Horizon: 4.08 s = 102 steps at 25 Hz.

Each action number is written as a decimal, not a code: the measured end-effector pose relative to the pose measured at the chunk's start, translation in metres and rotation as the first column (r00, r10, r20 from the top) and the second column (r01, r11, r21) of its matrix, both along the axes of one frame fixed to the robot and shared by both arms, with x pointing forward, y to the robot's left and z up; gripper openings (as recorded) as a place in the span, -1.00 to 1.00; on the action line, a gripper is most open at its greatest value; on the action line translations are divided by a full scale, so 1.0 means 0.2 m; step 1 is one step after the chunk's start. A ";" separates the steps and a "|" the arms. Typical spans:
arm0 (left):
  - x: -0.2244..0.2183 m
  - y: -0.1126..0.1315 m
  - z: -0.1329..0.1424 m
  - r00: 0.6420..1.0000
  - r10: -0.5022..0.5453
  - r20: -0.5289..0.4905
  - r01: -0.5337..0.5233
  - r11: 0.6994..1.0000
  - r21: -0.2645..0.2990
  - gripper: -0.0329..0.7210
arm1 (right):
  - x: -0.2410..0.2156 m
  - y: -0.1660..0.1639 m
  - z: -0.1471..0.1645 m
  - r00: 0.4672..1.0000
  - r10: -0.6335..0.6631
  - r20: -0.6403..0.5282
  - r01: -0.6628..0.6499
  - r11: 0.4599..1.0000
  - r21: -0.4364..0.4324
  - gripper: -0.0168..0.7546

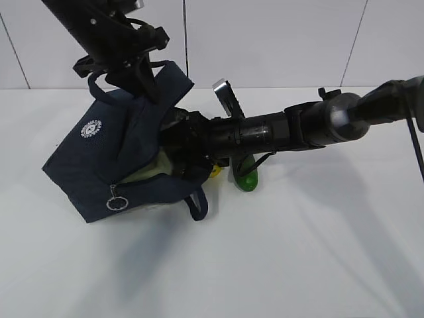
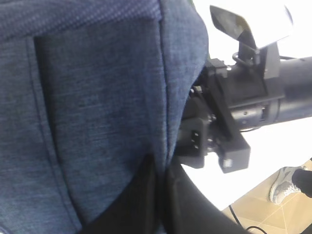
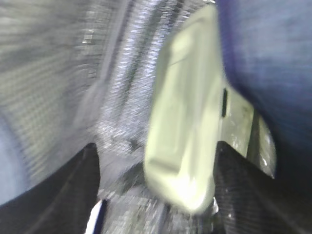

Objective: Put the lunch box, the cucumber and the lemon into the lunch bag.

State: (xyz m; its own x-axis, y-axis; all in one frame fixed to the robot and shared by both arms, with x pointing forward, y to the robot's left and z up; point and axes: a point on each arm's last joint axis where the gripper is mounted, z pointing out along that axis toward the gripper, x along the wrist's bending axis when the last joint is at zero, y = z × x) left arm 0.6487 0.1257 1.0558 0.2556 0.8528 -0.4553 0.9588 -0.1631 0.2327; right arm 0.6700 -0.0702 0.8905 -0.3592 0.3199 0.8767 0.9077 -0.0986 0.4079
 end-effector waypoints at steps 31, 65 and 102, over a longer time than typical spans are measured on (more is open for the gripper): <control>0.01 0.02 -0.01 0.999 -0.024 0.025 0.023 0.999 0.047 -0.93 | 0.04 -0.55 0.42 0.997 -0.005 0.074 0.029 0.944 -0.329 0.44; 0.01 0.02 -0.01 0.998 -0.054 0.041 0.052 0.997 0.054 -0.93 | 0.07 -0.34 0.13 0.993 -0.114 -0.029 0.059 0.697 -0.714 0.33; 0.01 0.04 -0.01 0.998 -0.048 0.045 0.045 0.997 0.057 -0.93 | -0.02 -0.22 0.49 0.968 0.228 -0.105 -0.251 0.867 -0.431 -0.23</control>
